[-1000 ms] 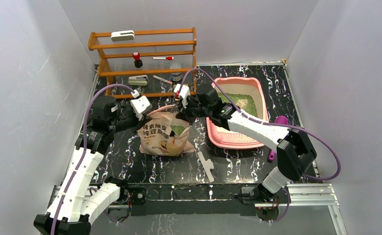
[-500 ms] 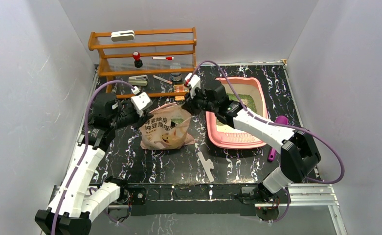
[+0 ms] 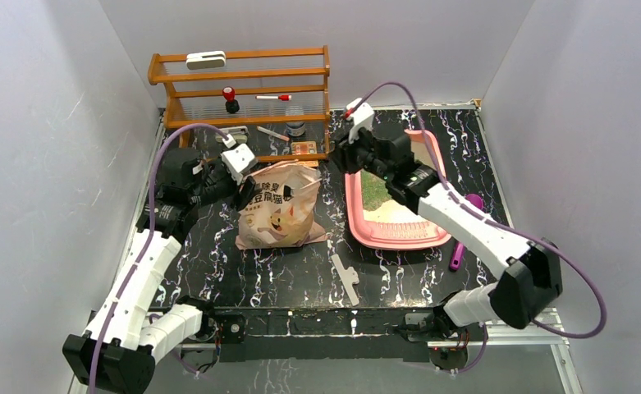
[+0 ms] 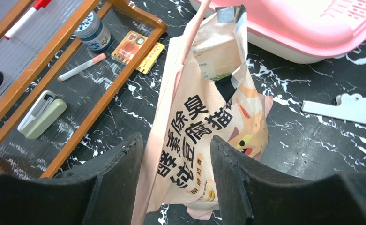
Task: Fill the litter box with clean litter
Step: Open the cat litter bag at the center of the board, then pick up the spatula from the center of the board.
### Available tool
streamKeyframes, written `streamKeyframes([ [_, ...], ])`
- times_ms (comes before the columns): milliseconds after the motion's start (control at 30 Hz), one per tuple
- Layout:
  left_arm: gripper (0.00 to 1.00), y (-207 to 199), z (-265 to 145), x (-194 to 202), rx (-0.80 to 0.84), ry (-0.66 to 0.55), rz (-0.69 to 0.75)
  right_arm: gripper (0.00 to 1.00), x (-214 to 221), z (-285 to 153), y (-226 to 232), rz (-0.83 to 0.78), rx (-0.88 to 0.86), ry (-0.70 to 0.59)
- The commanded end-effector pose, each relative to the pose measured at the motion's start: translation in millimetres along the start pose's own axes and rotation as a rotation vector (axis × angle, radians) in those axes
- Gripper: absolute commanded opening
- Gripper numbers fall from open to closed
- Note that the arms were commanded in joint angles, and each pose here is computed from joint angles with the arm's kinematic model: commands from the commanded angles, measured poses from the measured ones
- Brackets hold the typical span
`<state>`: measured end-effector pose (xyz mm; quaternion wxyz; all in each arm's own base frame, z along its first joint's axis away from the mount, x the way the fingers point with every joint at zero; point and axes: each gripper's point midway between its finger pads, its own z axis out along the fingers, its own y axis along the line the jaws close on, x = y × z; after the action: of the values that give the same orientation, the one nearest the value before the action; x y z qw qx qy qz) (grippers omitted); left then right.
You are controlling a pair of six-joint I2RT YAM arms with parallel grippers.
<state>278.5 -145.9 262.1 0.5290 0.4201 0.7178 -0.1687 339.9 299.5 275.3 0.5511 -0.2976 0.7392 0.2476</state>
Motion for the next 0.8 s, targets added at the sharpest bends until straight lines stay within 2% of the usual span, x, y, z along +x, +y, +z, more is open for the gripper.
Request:
streamKeyframes([
  [0, 0.54, 19.2, -15.6, -39.3, -0.1, -0.095, 0.02, 0.49, -29.4, -41.8, -50.8, 0.069, 0.249, -0.075],
  [67, 0.58, 21.9, -20.5, -48.0, -0.123, -0.119, 0.022, 0.57, -28.1, -61.1, -67.3, 0.094, 0.331, -0.073],
  [133, 0.68, 24.1, -24.5, -52.7, -0.143, -0.131, 0.02, 0.63, -24.1, -79.4, -84.8, 0.123, 0.424, -0.064],
  [300, 0.72, 23.9, -32.0, -57.4, -0.17, -0.15, -0.008, 0.69, -1.2, -133.8, -137.7, 0.197, 0.672, -0.02],
  [500, 0.78, 15.4, -42.1, -66.4, -0.165, -0.198, -0.037, 0.75, 34.8, -206.5, -204.8, 0.383, 0.918, 0.041],
  [700, 0.98, 7.5, -56.3, -79.4, -0.186, -0.282, -0.167, 0.92, 79.5, -267.8, -242.7, 0.594, 1.137, 0.131],
  [767, 0.98, 6.9, -60.8, -81.9, -0.207, -0.316, -0.239, 0.95, 96.1, -281.5, -243.6, 0.651, 1.193, 0.16],
])
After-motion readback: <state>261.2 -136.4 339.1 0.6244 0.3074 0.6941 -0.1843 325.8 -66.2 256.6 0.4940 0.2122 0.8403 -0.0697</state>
